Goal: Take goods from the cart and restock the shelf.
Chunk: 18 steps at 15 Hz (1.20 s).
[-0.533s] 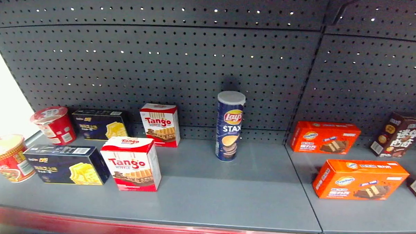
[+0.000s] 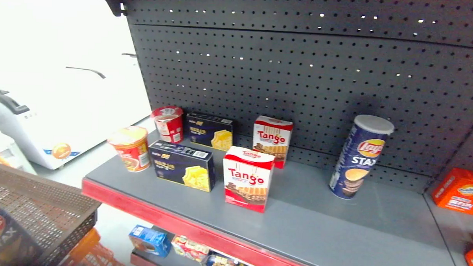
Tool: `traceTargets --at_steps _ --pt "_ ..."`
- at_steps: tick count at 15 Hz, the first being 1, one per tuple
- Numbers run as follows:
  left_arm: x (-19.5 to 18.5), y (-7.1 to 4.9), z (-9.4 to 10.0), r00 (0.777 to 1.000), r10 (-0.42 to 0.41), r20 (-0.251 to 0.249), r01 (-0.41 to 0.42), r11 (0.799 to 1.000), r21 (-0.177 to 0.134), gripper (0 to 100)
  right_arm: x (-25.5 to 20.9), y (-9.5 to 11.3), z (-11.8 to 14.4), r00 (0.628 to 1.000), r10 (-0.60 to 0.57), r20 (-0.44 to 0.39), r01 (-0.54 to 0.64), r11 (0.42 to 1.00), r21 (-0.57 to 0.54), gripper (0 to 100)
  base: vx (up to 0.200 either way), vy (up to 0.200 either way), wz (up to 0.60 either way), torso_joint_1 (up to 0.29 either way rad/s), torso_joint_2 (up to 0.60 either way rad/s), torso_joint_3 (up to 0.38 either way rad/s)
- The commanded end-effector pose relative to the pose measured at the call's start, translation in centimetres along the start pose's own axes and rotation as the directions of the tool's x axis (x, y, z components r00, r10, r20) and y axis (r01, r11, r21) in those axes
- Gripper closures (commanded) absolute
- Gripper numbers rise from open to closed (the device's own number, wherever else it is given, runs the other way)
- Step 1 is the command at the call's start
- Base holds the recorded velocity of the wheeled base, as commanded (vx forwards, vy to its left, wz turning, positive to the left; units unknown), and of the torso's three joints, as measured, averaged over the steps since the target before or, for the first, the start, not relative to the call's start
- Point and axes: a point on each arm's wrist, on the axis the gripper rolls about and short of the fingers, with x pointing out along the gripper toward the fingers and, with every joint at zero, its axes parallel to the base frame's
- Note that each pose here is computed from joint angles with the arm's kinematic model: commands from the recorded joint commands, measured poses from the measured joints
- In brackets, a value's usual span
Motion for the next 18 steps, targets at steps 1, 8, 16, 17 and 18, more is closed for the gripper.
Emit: traceTargets --at_steps 1,8,16,17,18 --pt "0.0 0.0 0.0 1.0 0.0 -0.002 0.0 1.0 0.0 0 0.0 0.0 0.0 1.0 0.0 -0.001 0.0 1.0 0.0 0 0.0 0.0 0.6 0.007 0.01 0.002" --pt "0.0 0.0 0.0 1.0 0.0 0.0 0.0 1.0 0.001 0 0.0 0.0 0.0 1.0 0.0 -0.001 0.0 1.0 0.0 0 0.0 0.0 0.6 0.002 0.0 0.003" --pt "-0.6 0.1 3.3 0.997 0.025 0.07 -0.033 0.993 0.117 0 0.0 0.0 0.0 1.0 -0.001 -0.001 0.001 1.0 0.004 0 0.0 0.0 0.15 0.001 0.0 0.0" --pt "0.4 0.1 7.4 1.0 -0.006 -0.025 0.01 0.989 0.145 0 0.0 0.0 0.0 1.0 -0.001 -0.001 0.001 1.0 0.004 0 0.0 0.0 0.0 0.0 0.0 0.0" --pt "1.2 0.2 9.9 0.998 -0.019 -0.052 0.026 0.988 0.152 0 0.0 0.0 0.0 1.0 -0.001 -0.001 0.001 1.0 0.004 0 0.0 0.0 0.0 0.0 0.0 0.0"
